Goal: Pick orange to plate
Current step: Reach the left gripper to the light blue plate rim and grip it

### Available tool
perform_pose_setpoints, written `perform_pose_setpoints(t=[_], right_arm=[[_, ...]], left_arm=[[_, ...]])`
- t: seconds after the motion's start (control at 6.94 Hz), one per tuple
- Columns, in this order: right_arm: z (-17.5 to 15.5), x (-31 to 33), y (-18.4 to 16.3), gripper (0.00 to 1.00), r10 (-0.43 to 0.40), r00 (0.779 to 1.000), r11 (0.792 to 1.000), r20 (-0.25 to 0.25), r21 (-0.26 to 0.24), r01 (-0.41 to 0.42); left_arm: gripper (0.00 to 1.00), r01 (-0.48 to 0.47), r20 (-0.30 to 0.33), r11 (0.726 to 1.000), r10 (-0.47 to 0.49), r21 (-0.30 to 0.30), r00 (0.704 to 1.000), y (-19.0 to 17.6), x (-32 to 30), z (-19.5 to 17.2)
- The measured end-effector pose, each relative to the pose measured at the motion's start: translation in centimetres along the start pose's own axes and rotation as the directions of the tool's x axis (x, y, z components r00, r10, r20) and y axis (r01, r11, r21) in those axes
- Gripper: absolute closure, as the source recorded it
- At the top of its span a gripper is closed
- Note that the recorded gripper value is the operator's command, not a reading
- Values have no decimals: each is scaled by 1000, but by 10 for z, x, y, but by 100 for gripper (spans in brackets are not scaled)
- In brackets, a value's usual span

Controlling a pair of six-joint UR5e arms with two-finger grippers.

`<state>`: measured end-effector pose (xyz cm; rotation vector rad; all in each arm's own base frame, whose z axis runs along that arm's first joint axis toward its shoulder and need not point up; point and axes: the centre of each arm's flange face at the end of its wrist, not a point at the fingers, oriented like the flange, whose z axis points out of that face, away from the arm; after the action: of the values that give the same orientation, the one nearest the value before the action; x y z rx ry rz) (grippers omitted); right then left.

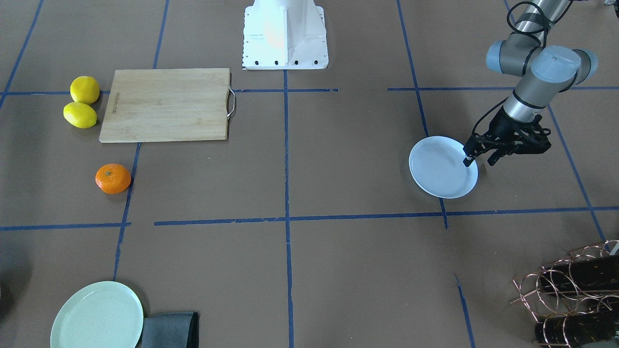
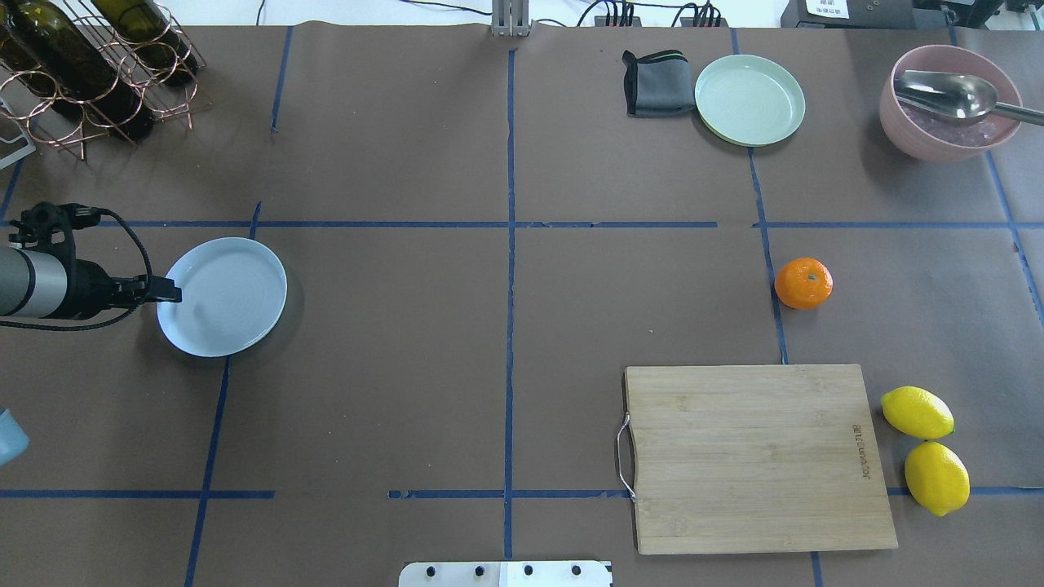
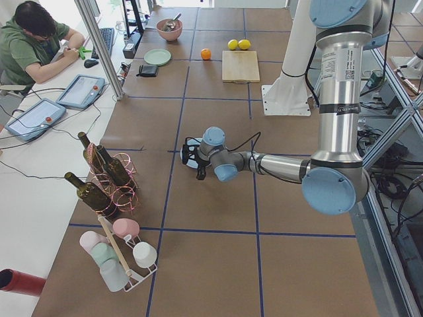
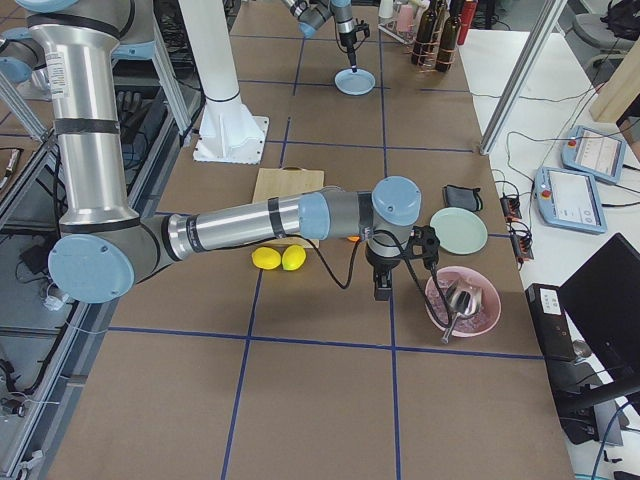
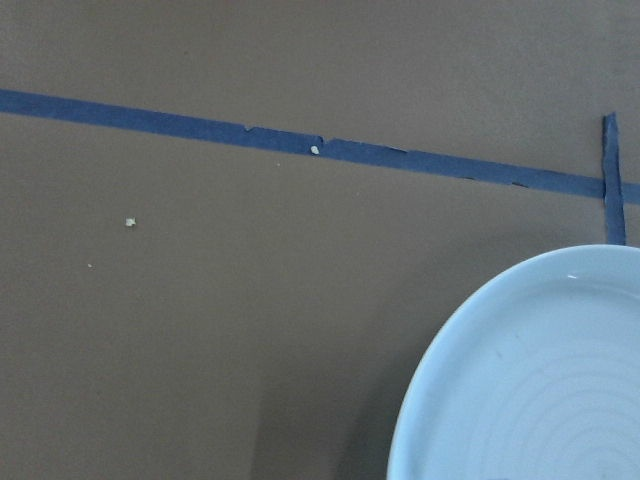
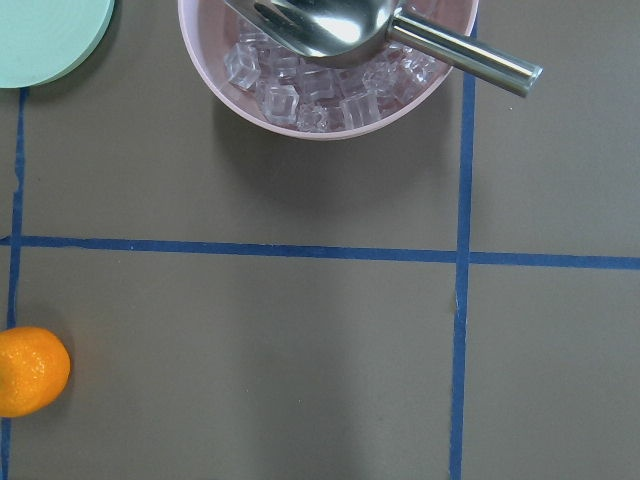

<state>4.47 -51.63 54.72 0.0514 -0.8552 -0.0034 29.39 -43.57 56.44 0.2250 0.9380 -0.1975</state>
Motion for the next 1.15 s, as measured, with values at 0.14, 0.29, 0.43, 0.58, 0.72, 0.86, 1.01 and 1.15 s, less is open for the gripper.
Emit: perform_pose_setpoints(t=[0.14,0.29,0.43,0.58,0.72,0.86,1.01,1.15], right_arm=[[0,0,0,0,0,1000,1000,0,0,0],[0,0,0,0,0,1000,1000,0,0,0],[0,0,0,0,1,1000,1000,0,0,-1],[0,1,0,0,2,1000,1000,0,0,-2],[0,1,0,0,3,1000,1000,0,-1,-3],[0,1,0,0,3,1000,1000,0,-2,-3],[1,1,0,0,3,1000,1000,0,-2,-3],[1,1,0,0,4,1000,1000,0,-2,-4]], left_arm=[[35,-2,-1,1000,2,-2,1000,1,1,1],[41,-4,-1,1000,4,-4,1000,3,2,2],[49,-5,-2,1000,5,-6,1000,4,4,3],[64,-5,-3,1000,5,-8,1000,5,4,3],[86,-5,-3,1000,5,-8,1000,5,5,3],[100,-3,-4,1000,3,-3,1000,5,6,2],[100,2,-5,1000,-2,5,1000,4,7,1],[100,8,-7,1000,-8,8,1000,4,9,0]])
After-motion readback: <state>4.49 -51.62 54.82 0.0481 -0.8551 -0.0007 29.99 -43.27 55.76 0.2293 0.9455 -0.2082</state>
